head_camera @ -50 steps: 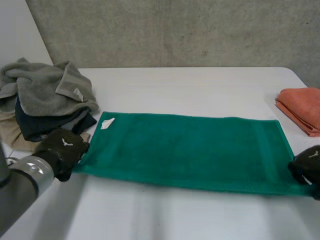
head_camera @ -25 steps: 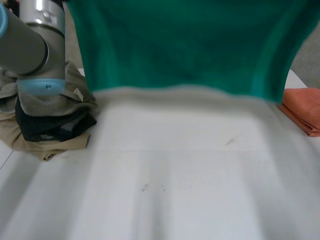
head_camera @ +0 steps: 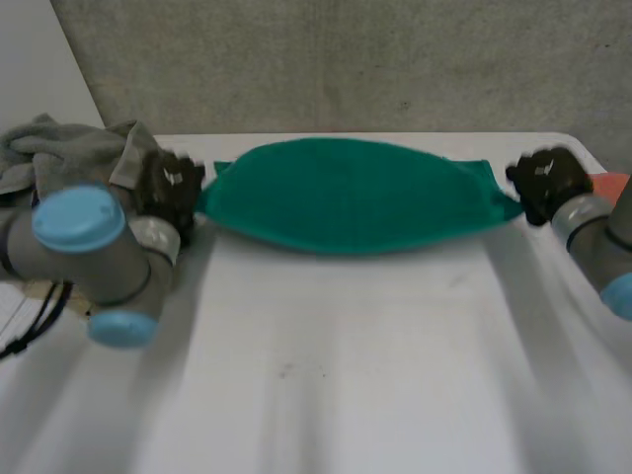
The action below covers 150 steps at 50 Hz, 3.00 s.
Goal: Fold the laundry.
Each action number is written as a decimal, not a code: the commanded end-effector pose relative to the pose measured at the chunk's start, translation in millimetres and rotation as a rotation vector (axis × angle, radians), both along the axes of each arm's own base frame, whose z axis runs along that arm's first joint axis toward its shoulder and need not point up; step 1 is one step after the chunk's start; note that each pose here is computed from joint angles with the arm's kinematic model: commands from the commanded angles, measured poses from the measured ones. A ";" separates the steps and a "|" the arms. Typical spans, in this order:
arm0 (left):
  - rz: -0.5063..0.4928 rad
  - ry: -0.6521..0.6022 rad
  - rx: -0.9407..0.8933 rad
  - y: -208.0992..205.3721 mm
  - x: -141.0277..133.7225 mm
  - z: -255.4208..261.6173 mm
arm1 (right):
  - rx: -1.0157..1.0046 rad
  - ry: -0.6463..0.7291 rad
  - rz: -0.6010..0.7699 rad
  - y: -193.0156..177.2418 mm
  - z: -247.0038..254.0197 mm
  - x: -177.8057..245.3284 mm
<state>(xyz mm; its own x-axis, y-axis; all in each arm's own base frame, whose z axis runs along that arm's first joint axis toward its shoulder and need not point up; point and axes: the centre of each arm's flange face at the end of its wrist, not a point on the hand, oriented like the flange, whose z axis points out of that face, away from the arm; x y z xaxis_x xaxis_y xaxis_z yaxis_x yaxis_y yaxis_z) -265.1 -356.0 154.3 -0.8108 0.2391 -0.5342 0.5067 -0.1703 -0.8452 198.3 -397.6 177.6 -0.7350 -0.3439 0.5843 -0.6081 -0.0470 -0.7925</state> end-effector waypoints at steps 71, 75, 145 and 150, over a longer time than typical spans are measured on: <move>-0.086 -0.076 -0.170 43.1 -44.9 52.7 | 0.131 -0.033 -0.013 55.2 32.3 -34.4; -0.100 -0.020 -0.111 58.6 -37.5 48.0 | 0.254 -0.067 -0.016 64.6 15.1 -53.7; -0.060 0.053 -0.070 85.8 -3.5 63.5 | -0.287 0.240 0.930 192.8 -61.4 191.4; -0.066 0.058 -0.085 84.5 -6.6 67.1 | -0.249 0.165 0.800 177.2 -29.9 175.8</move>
<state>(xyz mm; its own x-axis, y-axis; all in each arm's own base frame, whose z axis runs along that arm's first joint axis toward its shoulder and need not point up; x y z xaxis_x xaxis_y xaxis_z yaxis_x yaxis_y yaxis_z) -268.3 -270.4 218.6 -0.8247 0.2487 -0.5080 0.4482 -0.2605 -0.8551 392.4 -201.2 119.5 -0.1074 -0.5521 0.8268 -0.3584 -0.7542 -0.5501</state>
